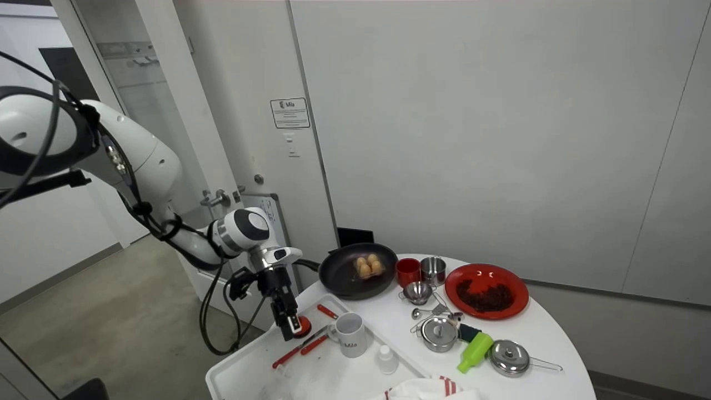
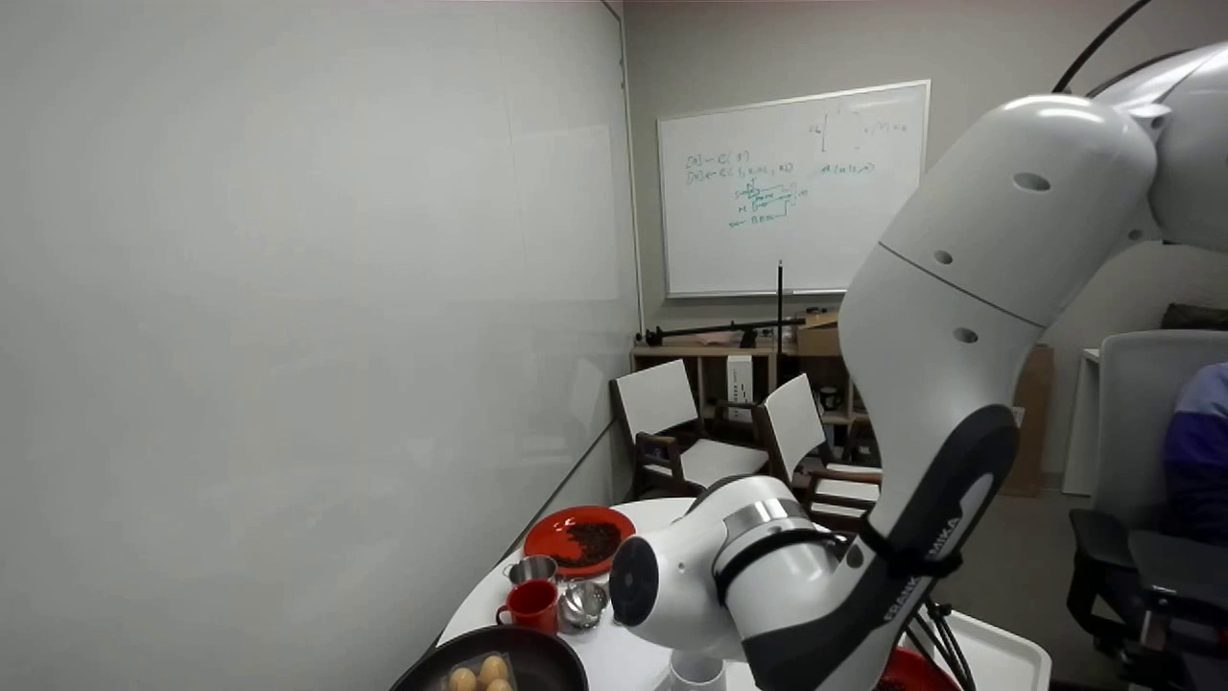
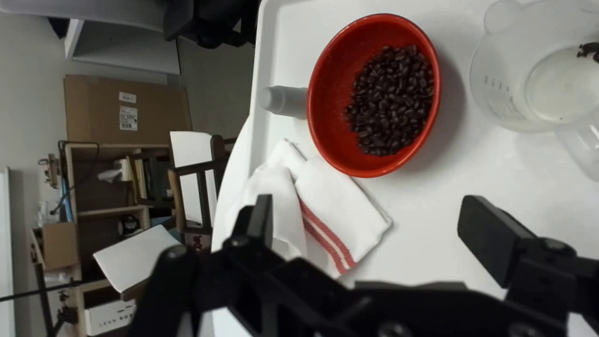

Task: Empty the contents in the clear jar

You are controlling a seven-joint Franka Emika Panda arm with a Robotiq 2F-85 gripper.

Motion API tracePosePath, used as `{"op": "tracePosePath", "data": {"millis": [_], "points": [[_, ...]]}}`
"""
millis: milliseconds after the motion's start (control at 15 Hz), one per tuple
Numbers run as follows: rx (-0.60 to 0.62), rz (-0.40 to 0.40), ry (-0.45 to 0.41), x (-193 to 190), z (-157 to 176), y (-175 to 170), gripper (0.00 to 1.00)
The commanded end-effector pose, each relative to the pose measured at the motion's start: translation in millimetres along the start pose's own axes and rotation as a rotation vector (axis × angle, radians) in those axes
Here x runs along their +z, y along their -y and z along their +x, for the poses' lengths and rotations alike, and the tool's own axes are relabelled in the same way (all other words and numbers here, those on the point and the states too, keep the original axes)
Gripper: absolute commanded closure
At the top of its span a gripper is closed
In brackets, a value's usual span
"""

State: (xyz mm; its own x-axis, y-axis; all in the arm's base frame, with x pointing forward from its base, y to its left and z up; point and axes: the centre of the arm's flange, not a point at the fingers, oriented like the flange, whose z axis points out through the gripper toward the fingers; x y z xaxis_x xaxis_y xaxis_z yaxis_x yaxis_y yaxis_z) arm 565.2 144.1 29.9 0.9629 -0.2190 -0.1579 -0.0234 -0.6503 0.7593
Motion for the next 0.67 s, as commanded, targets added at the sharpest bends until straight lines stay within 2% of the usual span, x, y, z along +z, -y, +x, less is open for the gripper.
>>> {"op": "tracePosePath", "data": {"millis": [0, 333, 600], "points": [[0.072, 0.057, 0.002, -13, -25, -55, 0.0], [0.065, 0.206, -0.048, -20, -36, -105, 0.0], [0.081, 0.289, -0.1, -20, -50, -138, 0.0]]}}
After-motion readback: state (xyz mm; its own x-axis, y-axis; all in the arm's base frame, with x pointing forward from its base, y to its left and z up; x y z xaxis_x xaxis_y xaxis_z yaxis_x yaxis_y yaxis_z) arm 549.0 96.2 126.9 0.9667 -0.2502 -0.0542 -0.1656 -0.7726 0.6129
